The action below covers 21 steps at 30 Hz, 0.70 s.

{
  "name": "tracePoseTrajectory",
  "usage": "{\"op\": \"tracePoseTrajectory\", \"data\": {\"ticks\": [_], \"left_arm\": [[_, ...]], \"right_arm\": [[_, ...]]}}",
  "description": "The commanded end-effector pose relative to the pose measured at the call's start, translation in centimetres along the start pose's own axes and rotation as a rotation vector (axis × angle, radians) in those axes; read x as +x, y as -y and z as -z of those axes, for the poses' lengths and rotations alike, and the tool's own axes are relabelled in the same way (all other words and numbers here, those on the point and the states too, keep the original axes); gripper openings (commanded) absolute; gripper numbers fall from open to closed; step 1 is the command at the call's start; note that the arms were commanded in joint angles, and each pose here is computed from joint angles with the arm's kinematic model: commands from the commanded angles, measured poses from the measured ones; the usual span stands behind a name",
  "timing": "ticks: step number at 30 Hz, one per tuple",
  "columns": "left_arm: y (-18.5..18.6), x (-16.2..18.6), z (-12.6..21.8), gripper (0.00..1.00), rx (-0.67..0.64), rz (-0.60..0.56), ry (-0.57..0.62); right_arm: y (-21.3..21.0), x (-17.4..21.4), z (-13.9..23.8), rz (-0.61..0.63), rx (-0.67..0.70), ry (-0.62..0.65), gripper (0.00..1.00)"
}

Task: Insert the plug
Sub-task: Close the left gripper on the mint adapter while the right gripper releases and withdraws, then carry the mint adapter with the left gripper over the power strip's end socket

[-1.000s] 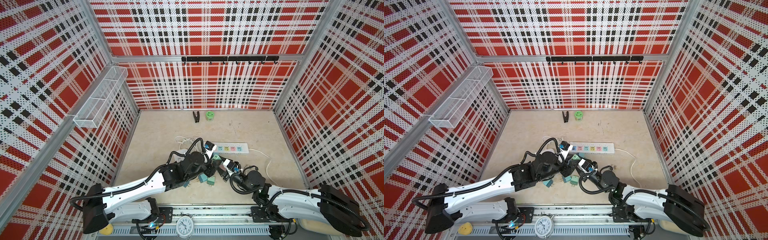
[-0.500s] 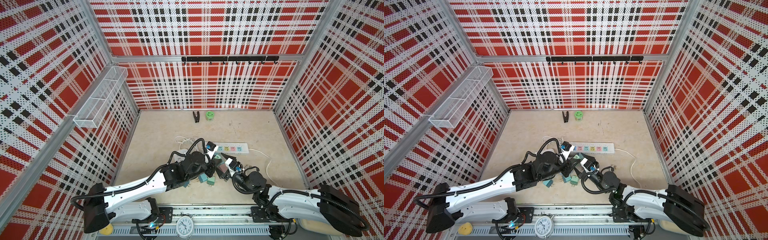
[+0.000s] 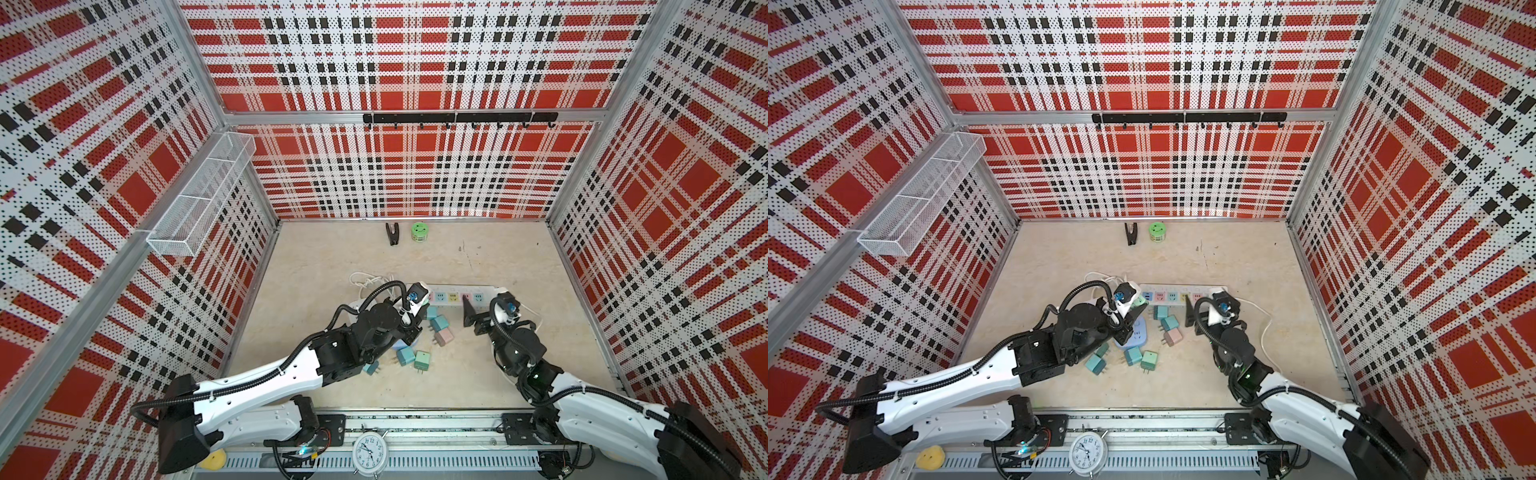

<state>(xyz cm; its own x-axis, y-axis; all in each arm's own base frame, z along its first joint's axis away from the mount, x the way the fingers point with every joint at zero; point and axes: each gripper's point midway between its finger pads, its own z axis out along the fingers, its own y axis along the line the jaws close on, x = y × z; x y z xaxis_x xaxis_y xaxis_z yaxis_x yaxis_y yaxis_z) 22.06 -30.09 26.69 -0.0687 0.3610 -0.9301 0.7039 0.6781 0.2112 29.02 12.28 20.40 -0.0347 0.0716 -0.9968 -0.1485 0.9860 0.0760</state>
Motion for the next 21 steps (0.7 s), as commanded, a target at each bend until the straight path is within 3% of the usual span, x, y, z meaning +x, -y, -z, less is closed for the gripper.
{"op": "tracePoseTrajectory", "data": {"ticks": [1,10,15,21], "left_arm": [[2.9,1.0,0.2,0.00,0.147,-0.226,0.020],[4.9,1.7,-1.5,0.00,0.244,-0.340,0.028],[5.6,1.6,-3.9,0.00,0.369,-0.325,0.023],[5.8,0.5,-7.8,0.00,0.490,-0.322,0.035]], "right_arm": [[3.1,1.1,-0.9,-0.120,0.070,-0.097,1.00],[9.8,2.5,-4.2,-0.131,0.239,-0.184,1.00],[12.4,4.2,-5.4,-0.315,0.212,-0.231,1.00],[13.8,5.0,-4.5,-0.400,0.254,-0.209,1.00]]}}
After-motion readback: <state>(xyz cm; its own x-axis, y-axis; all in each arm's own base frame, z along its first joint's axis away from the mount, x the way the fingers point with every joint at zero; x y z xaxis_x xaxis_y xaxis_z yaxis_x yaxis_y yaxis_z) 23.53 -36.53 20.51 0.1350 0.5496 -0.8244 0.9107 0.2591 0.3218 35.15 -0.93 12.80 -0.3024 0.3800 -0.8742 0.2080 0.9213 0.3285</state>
